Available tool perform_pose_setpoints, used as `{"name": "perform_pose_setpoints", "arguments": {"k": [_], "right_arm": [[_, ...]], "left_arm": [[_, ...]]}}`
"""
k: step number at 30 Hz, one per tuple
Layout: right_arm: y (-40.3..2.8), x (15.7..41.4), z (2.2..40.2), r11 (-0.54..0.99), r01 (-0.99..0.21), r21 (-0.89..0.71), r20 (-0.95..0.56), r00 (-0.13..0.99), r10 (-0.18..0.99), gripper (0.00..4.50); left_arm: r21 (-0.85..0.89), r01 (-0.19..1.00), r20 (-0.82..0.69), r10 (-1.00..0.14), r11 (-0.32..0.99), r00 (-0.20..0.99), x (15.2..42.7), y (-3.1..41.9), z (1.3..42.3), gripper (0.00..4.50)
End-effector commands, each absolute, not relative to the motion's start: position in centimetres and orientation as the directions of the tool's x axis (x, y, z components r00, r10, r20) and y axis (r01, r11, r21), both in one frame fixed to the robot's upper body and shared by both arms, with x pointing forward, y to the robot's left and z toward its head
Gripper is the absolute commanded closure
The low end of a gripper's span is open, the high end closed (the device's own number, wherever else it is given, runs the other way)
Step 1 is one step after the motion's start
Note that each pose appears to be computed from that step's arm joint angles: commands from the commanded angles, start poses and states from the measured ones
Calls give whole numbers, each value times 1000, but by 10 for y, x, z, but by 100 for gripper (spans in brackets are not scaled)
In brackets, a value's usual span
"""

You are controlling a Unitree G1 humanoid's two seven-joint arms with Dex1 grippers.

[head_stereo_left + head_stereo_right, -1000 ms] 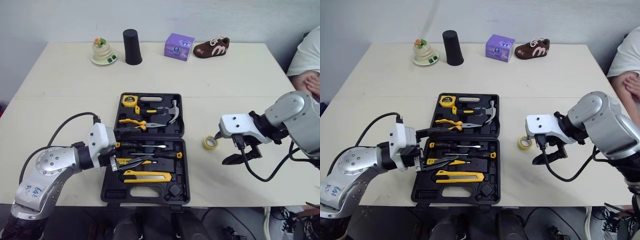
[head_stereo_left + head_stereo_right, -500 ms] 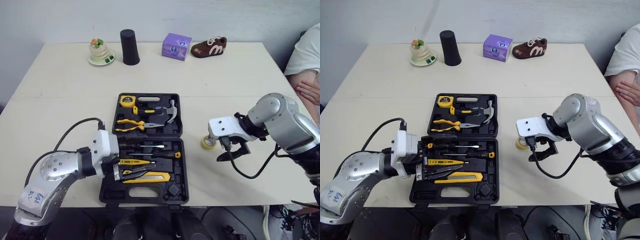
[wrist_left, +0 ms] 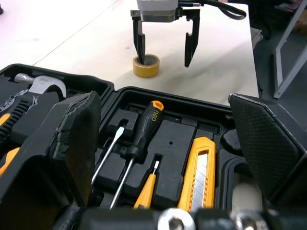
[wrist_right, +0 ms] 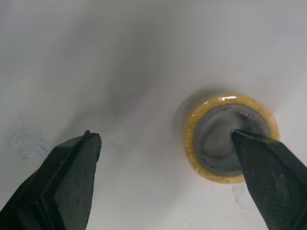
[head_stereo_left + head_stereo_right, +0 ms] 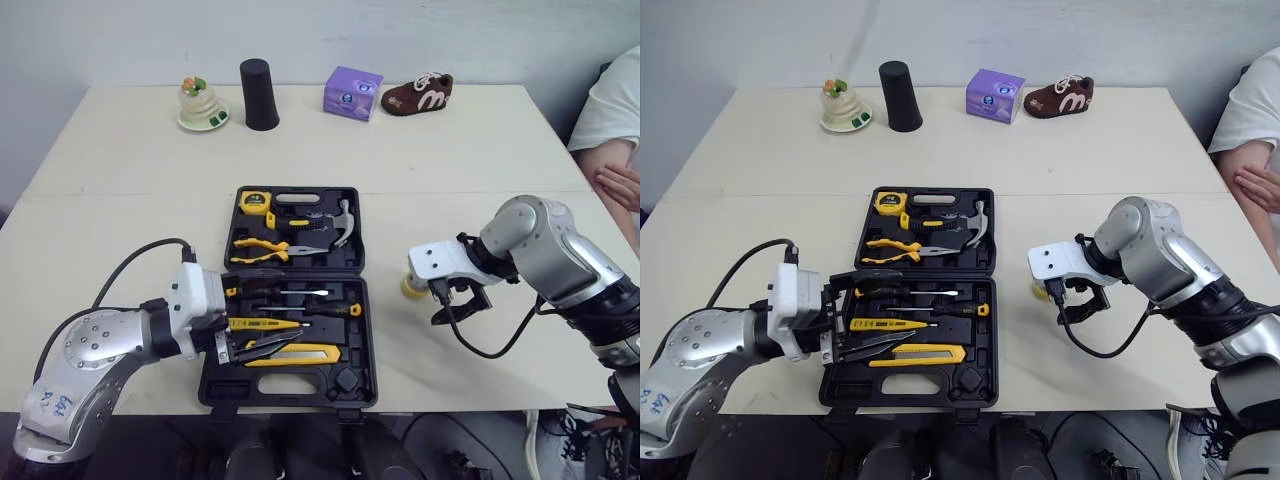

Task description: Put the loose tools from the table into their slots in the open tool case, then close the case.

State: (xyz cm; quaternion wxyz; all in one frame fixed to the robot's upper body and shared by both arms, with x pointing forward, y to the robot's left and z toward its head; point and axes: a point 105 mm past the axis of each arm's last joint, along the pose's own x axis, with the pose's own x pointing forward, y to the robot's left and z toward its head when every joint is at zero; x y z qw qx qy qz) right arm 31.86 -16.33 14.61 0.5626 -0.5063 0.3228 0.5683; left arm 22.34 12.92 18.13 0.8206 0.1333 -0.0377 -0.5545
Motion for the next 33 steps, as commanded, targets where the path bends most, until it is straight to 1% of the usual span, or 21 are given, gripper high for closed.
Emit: {"name": "perform_pose_setpoints", "arguments": {"k": [1, 3, 4, 5, 6, 7, 9, 10, 11, 13, 14, 16, 17, 18, 20, 22, 25, 29, 33], "right_arm": [[-163, 320, 145, -194, -959, -205, -941, 139, 308, 25], [-163, 321, 145, -197, -958, -207, -942, 140, 306, 89], [-163, 322, 143, -200, -957, -207, -942, 141, 304, 145], [-163, 323, 142, -205, -956, -209, -944, 142, 299, 164], [-164, 325, 141, -209, -955, -212, -945, 146, 294, 204], [-165, 326, 141, -214, -953, -215, -945, 147, 291, 246], [-165, 328, 142, -226, -947, -229, -943, 158, 294, 349], [-162, 329, 145, -248, -936, -248, -936, 165, 311, 381], [-156, 331, 149, -271, -920, -282, -921, 180, 347, 434], [-142, 330, 163, -332, -882, -335, -891, 182, 415, 443], [-134, 320, 170, -370, -870, -326, -882, 138, 451, 443], [-126, 308, 177, -413, -860, -301, -875, 77, 478, 443], [-120, 297, 178, -457, -843, -283, -872, 27, 489, 443], [-108, 279, 176, -522, -816, -249, -864, -57, 500, 443], [-93, 254, 173, -605, -773, -189, -846, -184, 500, 443], [-85, 242, 172, -641, -753, -152, -829, -256, 497, 443], [-78, 231, 169, -687, -718, -111, -816, -329, 475, 443], [-69, 225, 165, -716, -693, -80, -810, -373, 452, 443], [-50, 217, 155, -767, -640, -46, -803, -433, 409, 443]], "left_arm": [[320, 887, -83, -923, 333, 376, 214, 131, 191, 2], [319, 888, -90, -922, 331, 376, 212, 134, 190, 0], [317, 891, -98, -923, 326, 372, 210, 136, 190, 0], [318, 893, -105, -924, 319, 368, 206, 140, 190, 0], [314, 896, -113, -924, 316, 365, 203, 145, 189, 0], [313, 897, -118, -924, 312, 363, 200, 148, 189, 0], [310, 899, -124, -925, 309, 360, 197, 155, 187, 0], [316, 899, -127, -926, 303, 356, 195, 157, 186, 0], [317, 903, -130, -930, 289, 343, 193, 158, 186, 0], [300, 917, -150, -936, 264, 318, 188, 160, 184, 0], [294, 919, -148, -937, 263, 316, 188, 160, 183, 0], [292, 919, -141, -938, 266, 317, 188, 160, 183, 0], [295, 917, -143, -936, 269, 320, 189, 161, 180, 0], [295, 913, -143, -932, 282, 334, 192, 165, 176, 0], [290, 910, -149, -925, 296, 348, 196, 169, 170, 0], [280, 912, -154, -923, 301, 352, 198, 172, 165, 0], [266, 915, -165, -921, 303, 353, 201, 176, 159, 0], [253, 919, -172, -921, 301, 349, 203, 179, 156, 0], [228, 923, -183, -917, 311, 355, 202, 185, 152, 0]]}}
